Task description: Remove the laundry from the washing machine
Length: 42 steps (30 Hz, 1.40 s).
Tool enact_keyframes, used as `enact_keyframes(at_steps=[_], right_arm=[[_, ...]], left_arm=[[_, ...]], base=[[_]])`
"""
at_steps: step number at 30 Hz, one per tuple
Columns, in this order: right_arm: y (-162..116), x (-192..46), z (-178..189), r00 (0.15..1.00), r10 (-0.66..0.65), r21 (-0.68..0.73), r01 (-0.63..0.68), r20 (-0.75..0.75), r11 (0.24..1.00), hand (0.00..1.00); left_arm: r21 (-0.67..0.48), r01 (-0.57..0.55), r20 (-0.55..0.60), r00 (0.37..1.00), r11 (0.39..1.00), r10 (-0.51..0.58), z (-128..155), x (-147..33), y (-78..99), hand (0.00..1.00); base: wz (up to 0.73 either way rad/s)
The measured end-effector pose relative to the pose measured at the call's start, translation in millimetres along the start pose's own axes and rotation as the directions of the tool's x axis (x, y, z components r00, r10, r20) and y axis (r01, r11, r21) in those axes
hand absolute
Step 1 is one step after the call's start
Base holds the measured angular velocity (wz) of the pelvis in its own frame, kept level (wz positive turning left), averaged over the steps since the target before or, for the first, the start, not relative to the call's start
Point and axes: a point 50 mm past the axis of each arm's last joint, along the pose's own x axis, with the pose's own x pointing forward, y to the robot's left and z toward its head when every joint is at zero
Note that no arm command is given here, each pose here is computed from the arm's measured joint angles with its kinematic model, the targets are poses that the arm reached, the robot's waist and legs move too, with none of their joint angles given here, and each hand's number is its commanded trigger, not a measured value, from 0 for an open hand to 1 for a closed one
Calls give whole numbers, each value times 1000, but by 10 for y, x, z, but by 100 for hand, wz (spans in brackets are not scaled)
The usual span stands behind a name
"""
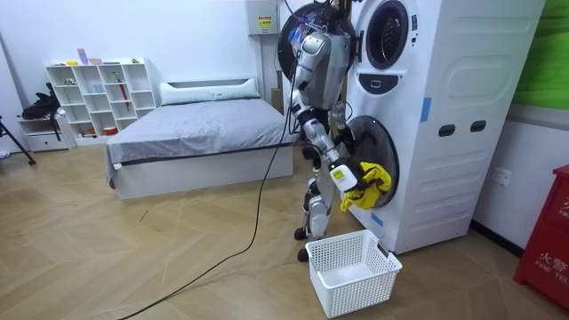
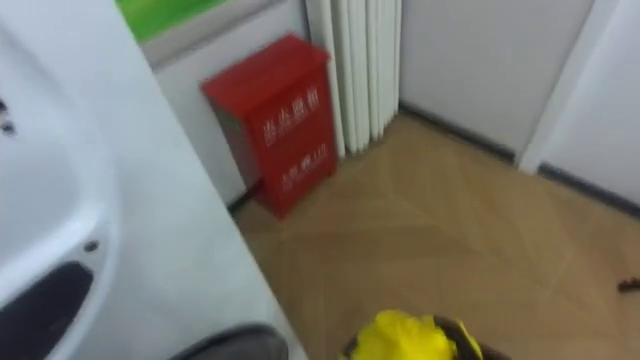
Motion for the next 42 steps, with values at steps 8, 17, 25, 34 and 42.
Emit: enact_keyframes(at_steps=[8,17,25,34,42], right_arm=[[-116,139,-178,989,-105,23,108,-100,994,100],[-256,81,-426,962,-190,95,211,-196,973,0],[-334,79,-383,957,-231,150,258,-173,954,0],[-331,91,-359,959,-234,160,259,-160,953,0],[-337,64,-401,962,-217,172,245,-168,954,0]], left_arm=[[-53,7,58,998,999,-4,154,19,10,0],[-67,19,87,996,998,-14,222,20,-18,0],[-70,25,104,994,997,-18,271,26,-30,0],[-77,26,115,993,997,-17,283,25,-29,0],[-76,29,123,992,997,-20,299,27,-24,0]], base=[[15],[2],[0],[0],[5]])
